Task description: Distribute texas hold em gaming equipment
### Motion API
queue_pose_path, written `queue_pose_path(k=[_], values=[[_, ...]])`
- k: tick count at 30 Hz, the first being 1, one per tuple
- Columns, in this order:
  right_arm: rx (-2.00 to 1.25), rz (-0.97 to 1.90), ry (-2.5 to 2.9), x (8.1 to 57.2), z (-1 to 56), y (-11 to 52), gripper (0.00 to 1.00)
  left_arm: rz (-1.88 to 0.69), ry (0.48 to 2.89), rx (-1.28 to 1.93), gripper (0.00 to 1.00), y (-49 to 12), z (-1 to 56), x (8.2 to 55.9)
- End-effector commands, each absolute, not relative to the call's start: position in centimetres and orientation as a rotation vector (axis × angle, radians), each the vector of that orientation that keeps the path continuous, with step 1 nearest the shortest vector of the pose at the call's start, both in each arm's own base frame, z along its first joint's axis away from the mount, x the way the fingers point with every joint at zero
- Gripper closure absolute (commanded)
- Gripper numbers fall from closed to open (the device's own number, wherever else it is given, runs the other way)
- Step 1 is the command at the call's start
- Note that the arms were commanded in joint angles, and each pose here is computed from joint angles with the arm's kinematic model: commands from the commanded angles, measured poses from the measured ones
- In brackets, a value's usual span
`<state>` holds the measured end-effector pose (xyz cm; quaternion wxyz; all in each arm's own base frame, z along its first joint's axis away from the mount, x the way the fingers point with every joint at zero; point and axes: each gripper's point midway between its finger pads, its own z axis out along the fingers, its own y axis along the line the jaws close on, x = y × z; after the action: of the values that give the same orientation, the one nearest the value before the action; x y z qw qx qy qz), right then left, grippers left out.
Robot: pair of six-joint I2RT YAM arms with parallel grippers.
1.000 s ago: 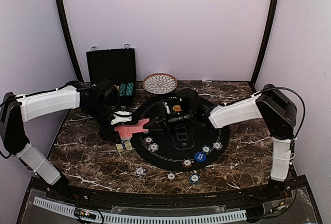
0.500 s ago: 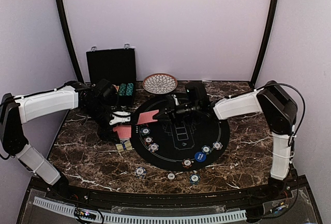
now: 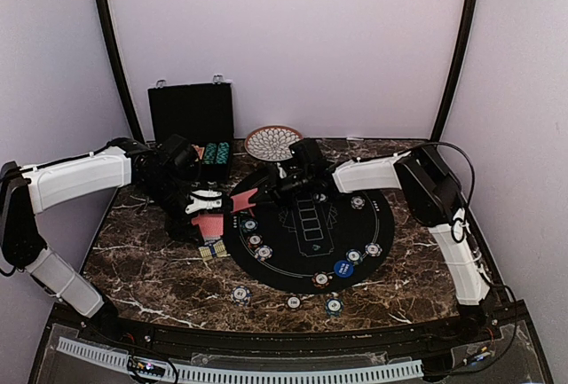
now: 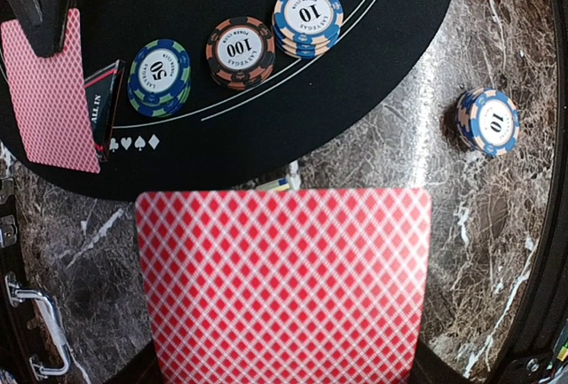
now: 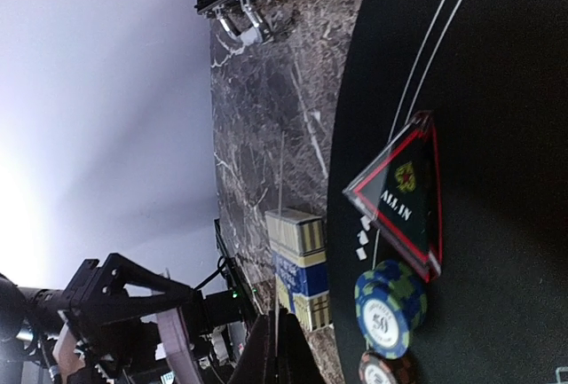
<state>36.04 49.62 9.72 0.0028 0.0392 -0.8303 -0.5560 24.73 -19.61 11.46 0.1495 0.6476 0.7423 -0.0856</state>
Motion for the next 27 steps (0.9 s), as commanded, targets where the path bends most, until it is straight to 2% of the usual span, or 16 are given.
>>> queue_pose_path(k=[1,7,13,20,23,27], values=[[0.128,-1.700,-2.631,37.4,8.1,49.8,1.00,-0.268,2.129,1.835,0.91,-19.4,12.6,24.1],[0.100,-1.616,-2.669,38.2,5.3,49.3,0.98,-0.283,2.137,1.836,0.92,-19.5,12.5,23.9],[0.123,-1.538,-2.754,38.6,4.5,48.0,0.69,-0.294,2.135,1.843,0.92,-19.6,12.6,23.8],[0.139,-1.488,-2.816,38.7,4.8,46.5,0.54,-0.332,2.155,1.836,0.92,-19.8,12.4,23.5],[0.165,-1.441,-2.882,38.6,5.7,45.5,0.45,-0.332,2.154,1.829,0.92,-19.8,12.4,23.6],[0.171,-1.559,-2.880,37.4,8.5,44.6,0.33,-0.319,2.156,1.828,0.93,-19.8,12.3,23.7]])
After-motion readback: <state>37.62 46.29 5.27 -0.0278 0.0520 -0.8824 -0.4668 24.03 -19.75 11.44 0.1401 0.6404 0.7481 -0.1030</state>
